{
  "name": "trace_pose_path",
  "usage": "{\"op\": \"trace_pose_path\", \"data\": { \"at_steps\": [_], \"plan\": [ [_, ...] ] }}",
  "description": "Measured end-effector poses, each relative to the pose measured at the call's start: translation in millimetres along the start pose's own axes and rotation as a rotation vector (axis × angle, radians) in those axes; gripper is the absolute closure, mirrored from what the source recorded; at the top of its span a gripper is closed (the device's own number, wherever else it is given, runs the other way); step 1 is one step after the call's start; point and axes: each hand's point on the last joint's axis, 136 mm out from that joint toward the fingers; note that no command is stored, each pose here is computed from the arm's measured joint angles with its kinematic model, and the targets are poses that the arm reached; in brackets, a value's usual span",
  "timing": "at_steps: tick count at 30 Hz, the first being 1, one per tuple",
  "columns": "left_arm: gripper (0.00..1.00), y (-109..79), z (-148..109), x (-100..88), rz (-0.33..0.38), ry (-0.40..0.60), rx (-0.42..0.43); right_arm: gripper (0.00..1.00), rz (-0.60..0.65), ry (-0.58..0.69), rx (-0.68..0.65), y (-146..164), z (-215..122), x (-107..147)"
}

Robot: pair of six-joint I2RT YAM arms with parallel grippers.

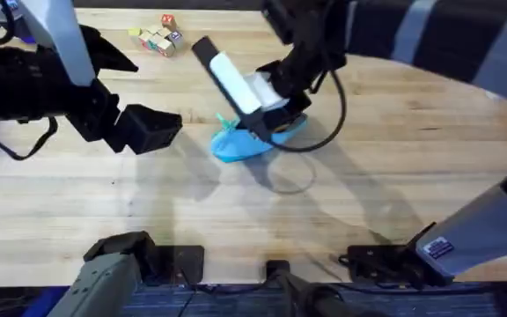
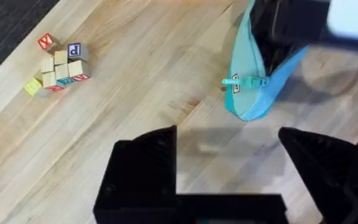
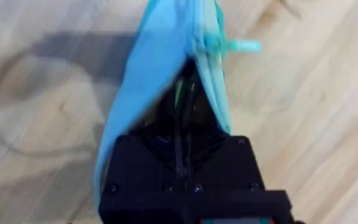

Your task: Unzip the bag, pick up the pens from the table one at a time and place them inside, then zip the bag closed.

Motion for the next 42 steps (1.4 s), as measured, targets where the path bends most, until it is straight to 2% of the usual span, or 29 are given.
{"op": "trace_pose_path", "data": {
  "at_steps": [6, 13, 14, 15, 19, 20, 21, 36, 41, 42],
  "plan": [
    [0.008, 0.0, 0.0, 0.0, 0.000, 0.000, 0.000, 0.970, -0.058, -0.011, -0.030, 9.0, 12.0, -24.2],
    [0.007, 0.0, 0.0, 0.0, 0.000, 0.000, 0.000, 0.959, -0.034, -0.012, -0.034, 10.5, 13.1, -27.5],
    [0.007, 0.0, 0.0, 0.0, 0.000, 0.000, 0.000, 0.870, -0.026, -0.012, -0.035, 10.8, 13.1, -27.5],
    [0.007, 0.0, 0.0, 0.0, 0.000, 0.000, 0.000, 0.736, -0.024, -0.012, -0.035, 10.6, 13.1, -27.6],
    [0.007, 0.0, 0.0, 0.0, 0.000, 0.000, 0.000, 0.140, -0.014, -0.012, -0.033, 10.2, 13.1, -27.6],
    [0.007, 0.0, 0.0, 0.0, 0.000, 0.000, 0.000, 0.044, -0.016, -0.012, -0.032, 9.9, 13.1, -27.7],
    [0.007, 0.0, 0.0, 0.0, 0.000, 0.000, 0.000, 0.016, -0.014, -0.012, -0.032, 9.8, 13.1, -27.7],
    [0.008, -1.1, 0.0, 0.6, 0.006, 0.002, 0.004, 0.005, 0.076, -0.016, -0.006, 6.7, 3.1, -28.5],
    [0.008, -5.2, -0.1, 2.8, 0.044, 0.010, 0.020, 0.005, 0.164, -0.030, 0.039, 1.4, -15.0, -29.1],
    [0.008, -5.0, 0.3, 4.2, 0.071, 0.012, 0.020, 0.005, 0.238, -0.038, 0.057, -0.9, -20.9, -30.6]
  ]
}}
Point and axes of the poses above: each hand's point on the last joint's axis, 136 mm out from that joint toward the fingers, its own z axis out along the fingers, its own y axis along the line the jaws close on, x = y × z, and after that the axes turned 11 degrees about z, right-handed
